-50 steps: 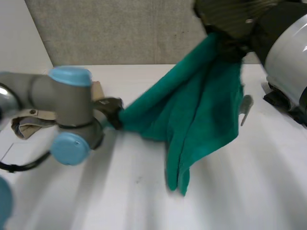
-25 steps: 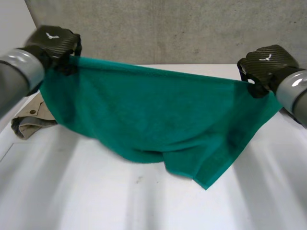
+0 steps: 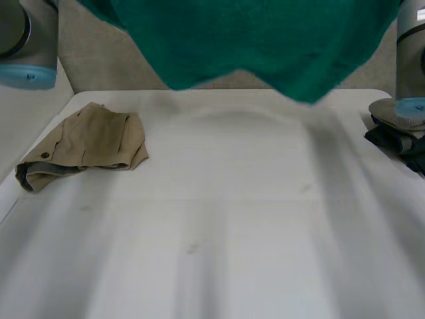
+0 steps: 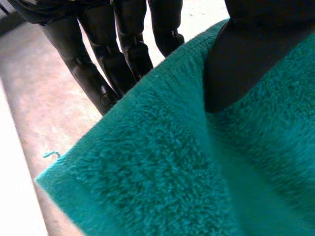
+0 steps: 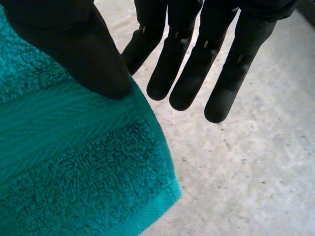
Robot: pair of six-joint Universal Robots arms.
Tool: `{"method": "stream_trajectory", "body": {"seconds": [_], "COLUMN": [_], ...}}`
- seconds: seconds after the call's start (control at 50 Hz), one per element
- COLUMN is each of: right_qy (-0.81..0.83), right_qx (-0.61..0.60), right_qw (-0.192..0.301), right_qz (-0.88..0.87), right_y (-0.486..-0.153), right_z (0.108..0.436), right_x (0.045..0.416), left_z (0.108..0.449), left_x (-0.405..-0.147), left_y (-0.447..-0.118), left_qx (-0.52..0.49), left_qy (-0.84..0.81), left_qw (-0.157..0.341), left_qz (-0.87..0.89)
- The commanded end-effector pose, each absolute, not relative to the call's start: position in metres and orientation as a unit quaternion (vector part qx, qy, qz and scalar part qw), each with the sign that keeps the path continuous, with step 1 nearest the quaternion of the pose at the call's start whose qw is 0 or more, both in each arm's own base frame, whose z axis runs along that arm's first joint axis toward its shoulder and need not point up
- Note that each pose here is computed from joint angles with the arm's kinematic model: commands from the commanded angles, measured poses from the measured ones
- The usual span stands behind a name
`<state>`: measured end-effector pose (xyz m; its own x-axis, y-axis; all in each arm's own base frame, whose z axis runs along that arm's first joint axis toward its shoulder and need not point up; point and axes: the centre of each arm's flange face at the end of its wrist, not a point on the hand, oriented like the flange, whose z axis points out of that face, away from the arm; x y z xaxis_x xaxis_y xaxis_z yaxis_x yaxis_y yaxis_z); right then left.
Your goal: Fold the laundry.
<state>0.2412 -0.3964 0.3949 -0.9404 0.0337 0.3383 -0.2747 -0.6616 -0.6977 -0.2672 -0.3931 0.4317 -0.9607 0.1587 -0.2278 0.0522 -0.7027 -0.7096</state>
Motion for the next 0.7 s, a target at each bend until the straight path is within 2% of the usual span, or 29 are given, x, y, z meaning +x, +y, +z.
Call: {"method": "stream_trajectory", "body": {"seconds": [0.02, 0.04, 0.1, 0.18, 0.24, 0.26, 0.3, 0.38, 0.46, 0.7], "right_qy": [-0.492, -0.512, -0.544, -0.609, -0.659, -0.678, -0.696, -0.723, -0.729, -0.729], "right_qx": [0.220, 0.234, 0.252, 0.276, 0.286, 0.293, 0.300, 0.323, 0.338, 0.337], "right_qw": [0.041, 0.030, 0.019, 0.008, 0.005, 0.003, 0.002, 0.003, 0.007, 0.010], "right_qz": [0.841, 0.826, 0.800, 0.743, 0.696, 0.674, 0.652, 0.610, 0.595, 0.595], "right_y": [-0.380, -0.375, -0.368, -0.357, -0.347, -0.342, -0.338, -0.328, -0.325, -0.323], "right_z": [0.350, 0.337, 0.316, 0.270, 0.230, 0.211, 0.193, 0.159, 0.149, 0.153], "right_x": [0.240, 0.239, 0.236, 0.228, 0.220, 0.216, 0.213, 0.205, 0.202, 0.201], "left_z": [0.359, 0.340, 0.312, 0.252, 0.224, 0.205, 0.181, 0.154, 0.143, 0.141], "left_x": [-0.269, -0.267, -0.263, -0.254, -0.249, -0.247, -0.244, -0.240, -0.233, -0.212], "left_y": [-0.387, -0.386, -0.383, -0.375, -0.370, -0.367, -0.364, -0.365, -0.371, -0.391], "left_qx": [-0.211, -0.217, -0.223, -0.248, -0.264, -0.274, -0.292, -0.319, -0.329, -0.310], "left_qy": [-0.477, -0.502, -0.539, -0.612, -0.641, -0.660, -0.678, -0.692, -0.696, -0.708], "left_qw": [0.067, 0.067, 0.065, 0.043, 0.032, 0.026, 0.016, -0.004, -0.021, -0.059], "left_qz": [0.850, 0.834, 0.809, 0.749, 0.720, 0.699, 0.674, 0.647, 0.638, 0.631]}}
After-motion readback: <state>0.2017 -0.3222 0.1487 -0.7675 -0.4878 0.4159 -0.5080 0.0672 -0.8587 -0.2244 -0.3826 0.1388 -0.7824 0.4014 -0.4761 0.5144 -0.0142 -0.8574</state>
